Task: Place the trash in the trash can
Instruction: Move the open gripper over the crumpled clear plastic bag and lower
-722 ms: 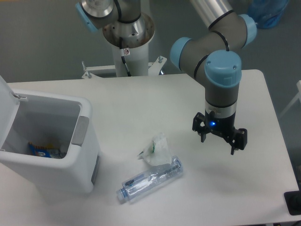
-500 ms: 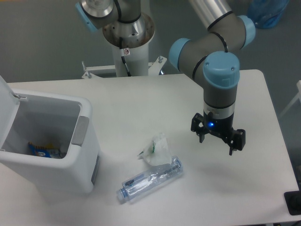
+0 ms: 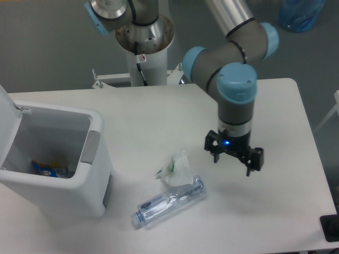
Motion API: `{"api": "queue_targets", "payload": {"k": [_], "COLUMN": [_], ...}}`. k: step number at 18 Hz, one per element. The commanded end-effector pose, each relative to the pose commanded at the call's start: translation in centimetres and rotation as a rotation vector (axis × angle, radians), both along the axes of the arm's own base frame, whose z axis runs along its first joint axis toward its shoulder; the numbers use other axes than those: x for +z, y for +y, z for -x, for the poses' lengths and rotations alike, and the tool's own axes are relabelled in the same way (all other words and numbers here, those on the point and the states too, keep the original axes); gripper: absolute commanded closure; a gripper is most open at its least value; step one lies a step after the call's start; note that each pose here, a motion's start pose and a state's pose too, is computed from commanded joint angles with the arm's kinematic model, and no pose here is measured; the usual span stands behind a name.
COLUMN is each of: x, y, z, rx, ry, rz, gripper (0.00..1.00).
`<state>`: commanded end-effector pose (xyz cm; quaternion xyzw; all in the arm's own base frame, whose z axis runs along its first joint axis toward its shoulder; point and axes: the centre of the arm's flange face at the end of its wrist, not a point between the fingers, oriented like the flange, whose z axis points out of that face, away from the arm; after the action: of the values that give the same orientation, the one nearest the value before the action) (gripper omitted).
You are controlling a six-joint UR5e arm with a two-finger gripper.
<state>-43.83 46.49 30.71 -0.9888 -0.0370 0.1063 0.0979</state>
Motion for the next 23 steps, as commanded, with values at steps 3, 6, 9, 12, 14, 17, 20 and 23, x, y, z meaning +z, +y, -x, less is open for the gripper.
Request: {"api": "queue_targets", "payload": {"k": [3,6,9,12,14,17,20,23], "x": [-2.0,-2.3,-2.1,-2.3,-2.8,-3.5,-3.8,-5.3], "y": [1.9,2.9,3.4,3.8,4.4,4.8,4.8,4.7], "z": [-2.1,-3.4,-4.3,-5.0,-6.8,-8.6,-10.1,-11.4], "rx": [0.064,0.109,0.111,0.128,0.104,0.094,0.083,0.07], "ry": [-0.052,-0.071,-0.096,-0.134,-0.155,-0.172,-0.181,-0.192], "rz": [0.001,-0.007,-0.024,-0.053,-0.043,-0.031,-0.02,0.008], "gripper": [0.0,0.0,0.0,0.0,0.0,0.0,0.0,0.0]}}
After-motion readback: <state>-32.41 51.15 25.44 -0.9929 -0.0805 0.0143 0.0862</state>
